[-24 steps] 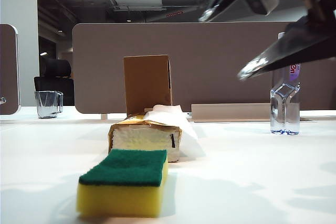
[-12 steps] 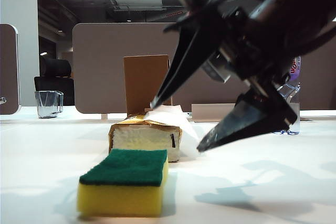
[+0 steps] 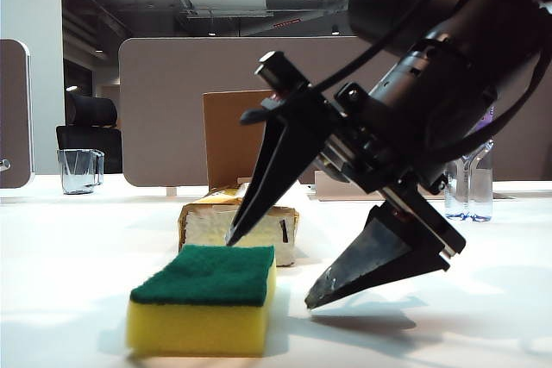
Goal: Move the sponge from left to right to wipe the table, avoiding obstacles on the table, and finally reaching the bottle of mineral water.
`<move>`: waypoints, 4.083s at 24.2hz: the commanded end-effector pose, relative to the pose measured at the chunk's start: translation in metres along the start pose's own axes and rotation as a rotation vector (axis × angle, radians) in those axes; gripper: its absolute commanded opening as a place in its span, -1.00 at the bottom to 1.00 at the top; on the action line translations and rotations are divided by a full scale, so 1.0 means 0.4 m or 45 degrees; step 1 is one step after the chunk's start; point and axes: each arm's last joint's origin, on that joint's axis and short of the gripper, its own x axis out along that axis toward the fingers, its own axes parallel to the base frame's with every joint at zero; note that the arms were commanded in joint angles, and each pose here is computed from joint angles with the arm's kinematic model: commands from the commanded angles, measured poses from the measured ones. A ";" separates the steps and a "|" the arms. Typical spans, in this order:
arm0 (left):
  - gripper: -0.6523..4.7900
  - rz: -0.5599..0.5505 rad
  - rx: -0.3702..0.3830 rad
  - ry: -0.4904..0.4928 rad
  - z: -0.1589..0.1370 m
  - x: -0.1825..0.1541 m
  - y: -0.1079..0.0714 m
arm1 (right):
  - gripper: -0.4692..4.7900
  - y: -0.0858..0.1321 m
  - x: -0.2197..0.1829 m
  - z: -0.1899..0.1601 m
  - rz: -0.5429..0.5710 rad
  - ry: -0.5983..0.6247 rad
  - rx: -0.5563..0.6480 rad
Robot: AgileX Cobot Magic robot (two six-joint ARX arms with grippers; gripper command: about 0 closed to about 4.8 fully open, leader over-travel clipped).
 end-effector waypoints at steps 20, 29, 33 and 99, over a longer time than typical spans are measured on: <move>0.15 -0.010 0.000 -0.018 -0.010 -0.013 -0.007 | 0.52 0.014 0.049 0.010 -0.051 -0.095 0.029; 0.15 -0.010 0.004 -0.026 -0.016 -0.018 -0.010 | 0.31 -0.001 0.080 0.001 -0.111 -0.060 0.067; 0.15 -0.010 0.005 -0.025 -0.016 -0.018 -0.010 | 0.31 -0.001 0.104 -0.011 -0.125 -0.025 0.062; 0.15 -0.043 0.026 -0.056 -0.012 -0.027 -0.016 | -0.86 -0.221 -0.164 -0.045 -0.713 -0.090 0.172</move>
